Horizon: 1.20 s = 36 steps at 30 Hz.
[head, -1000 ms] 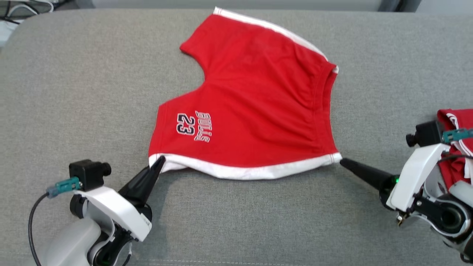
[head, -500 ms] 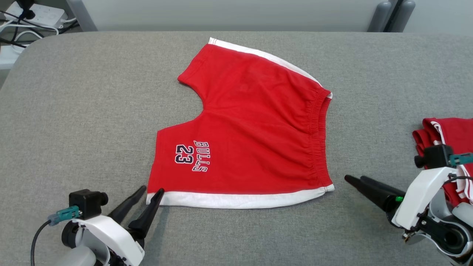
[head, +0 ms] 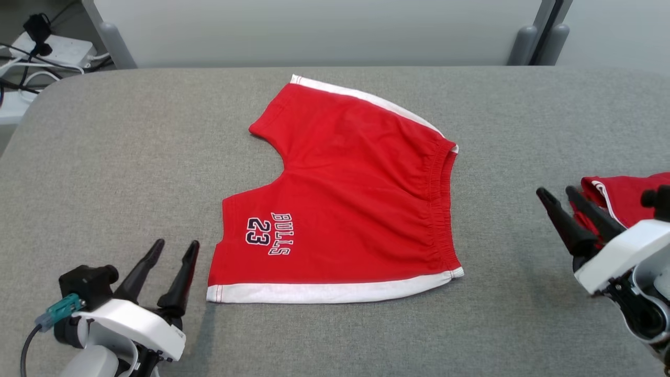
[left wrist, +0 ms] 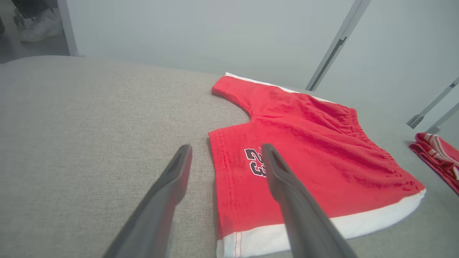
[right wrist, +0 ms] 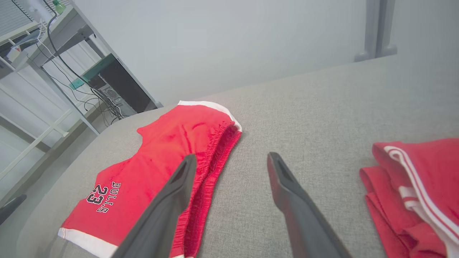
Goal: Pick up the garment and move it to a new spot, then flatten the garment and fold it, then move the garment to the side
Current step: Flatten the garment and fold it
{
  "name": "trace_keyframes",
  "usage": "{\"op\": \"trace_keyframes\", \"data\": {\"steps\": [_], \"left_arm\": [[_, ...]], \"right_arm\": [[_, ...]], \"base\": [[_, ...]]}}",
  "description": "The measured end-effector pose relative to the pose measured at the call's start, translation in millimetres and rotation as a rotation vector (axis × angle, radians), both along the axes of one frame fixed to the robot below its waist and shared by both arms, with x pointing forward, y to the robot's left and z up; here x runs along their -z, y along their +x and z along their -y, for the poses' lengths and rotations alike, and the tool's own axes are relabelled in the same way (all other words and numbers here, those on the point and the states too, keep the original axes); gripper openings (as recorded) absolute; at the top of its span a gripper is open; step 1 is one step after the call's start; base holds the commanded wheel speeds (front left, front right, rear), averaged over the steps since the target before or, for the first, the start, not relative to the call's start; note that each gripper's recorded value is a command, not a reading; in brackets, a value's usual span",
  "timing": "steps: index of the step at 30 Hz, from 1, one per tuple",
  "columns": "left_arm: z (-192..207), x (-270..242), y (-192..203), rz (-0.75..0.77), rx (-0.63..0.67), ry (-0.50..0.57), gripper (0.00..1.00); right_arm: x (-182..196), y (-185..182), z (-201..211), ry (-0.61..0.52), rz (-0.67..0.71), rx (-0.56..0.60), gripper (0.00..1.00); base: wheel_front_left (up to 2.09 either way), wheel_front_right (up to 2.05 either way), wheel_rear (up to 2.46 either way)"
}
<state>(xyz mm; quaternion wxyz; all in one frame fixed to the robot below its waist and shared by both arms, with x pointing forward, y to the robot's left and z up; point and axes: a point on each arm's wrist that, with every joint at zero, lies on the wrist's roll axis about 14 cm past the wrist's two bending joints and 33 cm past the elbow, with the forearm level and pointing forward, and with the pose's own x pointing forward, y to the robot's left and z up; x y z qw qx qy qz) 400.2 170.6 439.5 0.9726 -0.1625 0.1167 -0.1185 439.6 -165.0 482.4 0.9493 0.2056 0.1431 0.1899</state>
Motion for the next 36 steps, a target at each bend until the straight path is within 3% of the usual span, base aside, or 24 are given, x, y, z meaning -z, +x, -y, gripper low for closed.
{"op": "trace_keyframes", "data": {"steps": [7, 17, 26, 36], "left_arm": [[-19.1, -35.1, 4.0, 0.140, -0.128, 0.014, 1.00], [-35.6, -45.1, -14.6, 0.196, -0.266, 0.028, 1.00], [-54.3, -40.9, -42.4, 0.192, -0.372, 0.056, 1.00], [-55.0, -35.1, -55.0, 0.182, -0.393, 0.108, 1.00]], "right_arm": [[-49.6, 19.6, 14.2, -0.043, 0.224, 0.099, 1.00], [-47.4, -8.7, 28.8, -0.127, 0.326, 0.222, 1.00], [-36.1, -47.8, 23.7, -0.136, 0.335, 0.277, 1.00], [-15.9, -70.9, 12.8, -0.190, 0.304, 0.270, 1.00]], "base": [[0.00, 0.00, 0.00], [0.00, 0.00, 0.00], [0.00, 0.00, 0.00], [0.00, 0.00, 0.00]]}}
